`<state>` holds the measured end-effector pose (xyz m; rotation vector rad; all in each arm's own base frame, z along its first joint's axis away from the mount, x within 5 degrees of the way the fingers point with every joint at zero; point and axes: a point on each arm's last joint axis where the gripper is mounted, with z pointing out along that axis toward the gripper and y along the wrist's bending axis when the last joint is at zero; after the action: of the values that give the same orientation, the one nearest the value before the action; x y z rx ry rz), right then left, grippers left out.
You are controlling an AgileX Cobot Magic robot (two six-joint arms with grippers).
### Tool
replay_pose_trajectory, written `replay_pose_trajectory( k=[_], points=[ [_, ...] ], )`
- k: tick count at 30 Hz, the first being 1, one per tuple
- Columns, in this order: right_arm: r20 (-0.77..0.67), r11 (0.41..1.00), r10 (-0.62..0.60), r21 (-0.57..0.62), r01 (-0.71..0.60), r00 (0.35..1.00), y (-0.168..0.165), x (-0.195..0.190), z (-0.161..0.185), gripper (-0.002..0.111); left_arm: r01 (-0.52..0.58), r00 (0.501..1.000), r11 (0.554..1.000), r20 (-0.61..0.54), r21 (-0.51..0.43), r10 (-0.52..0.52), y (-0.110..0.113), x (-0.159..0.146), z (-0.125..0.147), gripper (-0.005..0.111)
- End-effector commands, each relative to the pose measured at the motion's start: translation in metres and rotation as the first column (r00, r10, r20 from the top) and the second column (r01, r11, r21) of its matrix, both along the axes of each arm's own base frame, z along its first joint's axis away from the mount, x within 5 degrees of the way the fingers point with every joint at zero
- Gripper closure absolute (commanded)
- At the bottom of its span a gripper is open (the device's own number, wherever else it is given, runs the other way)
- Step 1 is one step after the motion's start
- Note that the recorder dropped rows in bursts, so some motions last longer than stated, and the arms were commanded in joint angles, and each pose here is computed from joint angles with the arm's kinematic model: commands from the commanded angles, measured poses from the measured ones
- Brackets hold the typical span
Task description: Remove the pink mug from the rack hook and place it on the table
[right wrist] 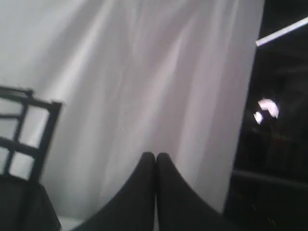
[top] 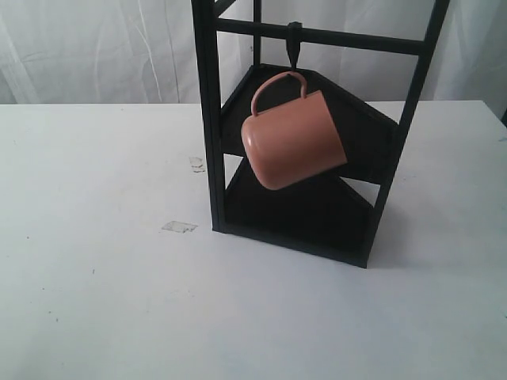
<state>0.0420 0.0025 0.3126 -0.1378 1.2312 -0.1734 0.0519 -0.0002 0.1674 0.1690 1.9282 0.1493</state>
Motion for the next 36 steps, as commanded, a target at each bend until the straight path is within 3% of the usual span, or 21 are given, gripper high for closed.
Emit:
replay_pose_trajectory(
  k=[1, 8, 13, 17, 22, 27, 36],
  points=[
    [-0.237, 0.986, -0.159, 0.004, 0.164, 0.958, -0.015, 0.021, -0.017, 0.108, 0.006, 1.000, 1.000, 0.002, -0.008, -0.006, -0.001, 0.000, -0.001, 0.107],
    [-0.373, 0.990, -0.129, 0.012, 0.144, 0.919, -0.015, 0.044, -0.028, 0.108, 0.006, 1.000, 1.000, 0.002, -0.008, -0.006, -0.001, 0.000, -0.001, 0.107],
    [-0.540, 0.955, -0.186, 0.095, 0.279, 0.821, -0.025, 0.056, -0.028, 0.108, 0.006, 1.000, 1.000, 0.002, -0.008, -0.006, -0.001, 0.000, -0.001, 0.107],
    [-0.655, 0.951, -0.166, 0.092, 0.296, 0.737, -0.024, 0.070, -0.024, 0.108, 0.006, 1.000, 1.000, 0.002, -0.008, -0.006, -0.001, 0.000, -0.001, 0.107],
    [-0.824, 0.980, 0.000, 0.113, 0.164, 0.567, -0.008, 0.087, -0.026, 0.108, 0.006, 1.000, 1.000, 0.002, -0.008, -0.006, -0.001, 0.000, -0.001, 0.107],
    [-0.894, 0.968, 0.218, 0.248, 0.029, 0.391, 0.013, 0.093, -0.021, 0.108, 0.006, 1.000, 1.000, 0.002, -0.008, -0.006, -0.001, 0.000, -0.001, 0.107],
    [-0.876, 0.916, 0.390, 0.338, -0.216, 0.282, 0.034, 0.083, 0.008, 0.108, 0.006, 1.000, 1.000, 0.002, -0.008, -0.006, -0.001, 0.000, -0.001, 0.107]
  ],
)
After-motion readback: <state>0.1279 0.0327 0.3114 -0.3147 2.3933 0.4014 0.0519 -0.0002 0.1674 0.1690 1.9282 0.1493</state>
